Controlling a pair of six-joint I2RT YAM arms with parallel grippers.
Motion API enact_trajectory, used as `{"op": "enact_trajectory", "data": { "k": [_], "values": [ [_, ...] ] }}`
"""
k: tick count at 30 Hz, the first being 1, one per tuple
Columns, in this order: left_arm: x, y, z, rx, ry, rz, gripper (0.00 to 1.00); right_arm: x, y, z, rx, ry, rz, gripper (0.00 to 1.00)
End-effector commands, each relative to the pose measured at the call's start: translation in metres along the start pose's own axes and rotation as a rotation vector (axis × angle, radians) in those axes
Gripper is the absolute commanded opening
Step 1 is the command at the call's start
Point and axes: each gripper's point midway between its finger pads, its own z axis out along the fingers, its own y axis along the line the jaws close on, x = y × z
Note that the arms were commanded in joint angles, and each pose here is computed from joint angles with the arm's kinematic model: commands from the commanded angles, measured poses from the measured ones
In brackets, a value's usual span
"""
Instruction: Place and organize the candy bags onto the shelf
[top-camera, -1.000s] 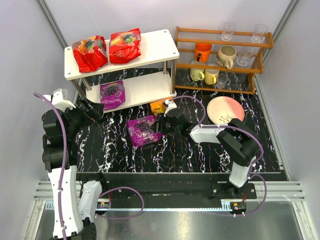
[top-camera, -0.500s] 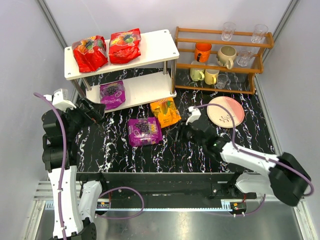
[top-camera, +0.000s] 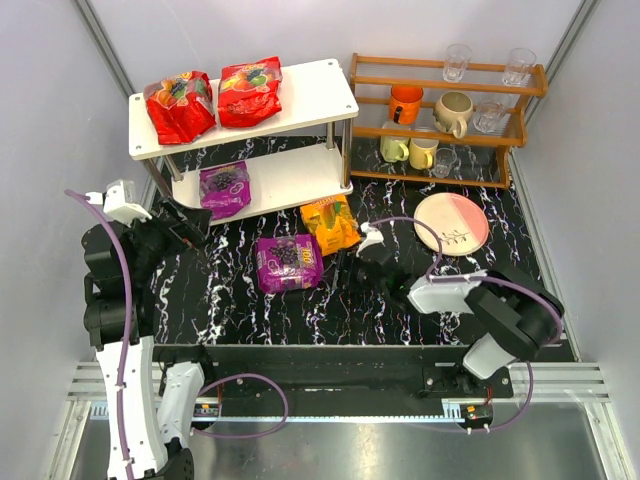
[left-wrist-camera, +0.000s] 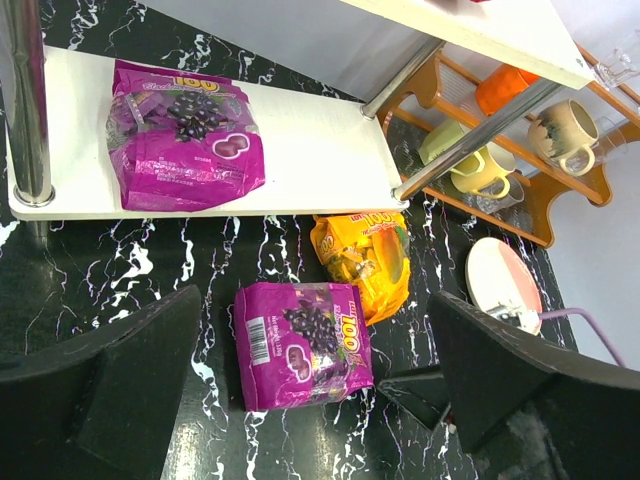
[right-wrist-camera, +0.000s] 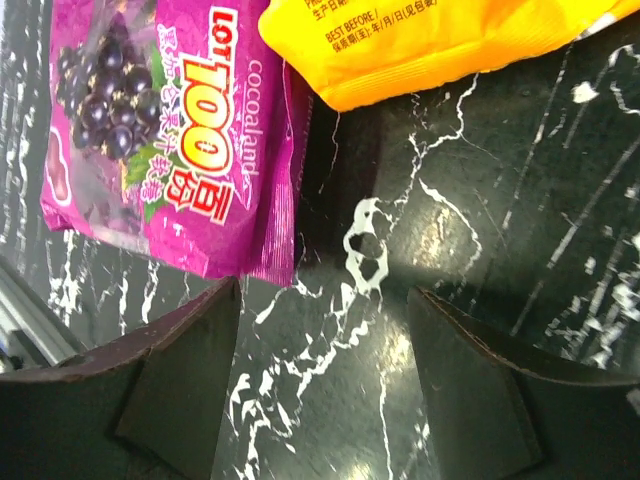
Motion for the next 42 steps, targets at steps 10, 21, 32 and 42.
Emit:
{"op": "enact_trajectory", "data": {
  "k": [10,21,32,42],
  "values": [
    [-0.008,-0.012,-0.006,0.043,-0.027,0.004,0.99,-0.007,0.058,0.044,-0.410,-0.048,0.330,0.32],
    [-0.003,-0.010,-0.005,0.040,-0.015,-0.001,0.99,-0.030,0.047,-0.027,-0.378,-0.106,0.249,0.02],
    [-0.003,-0.010,-0.002,0.045,-0.012,-0.005,0.99,-0.052,0.066,0.003,-0.391,-0.096,0.256,0.84],
    [-0.003,-0.008,0.001,0.041,-0.006,-0.002,0.99,-0.038,0.049,0.039,-0.332,-0.063,0.303,0.85]
  ]
}}
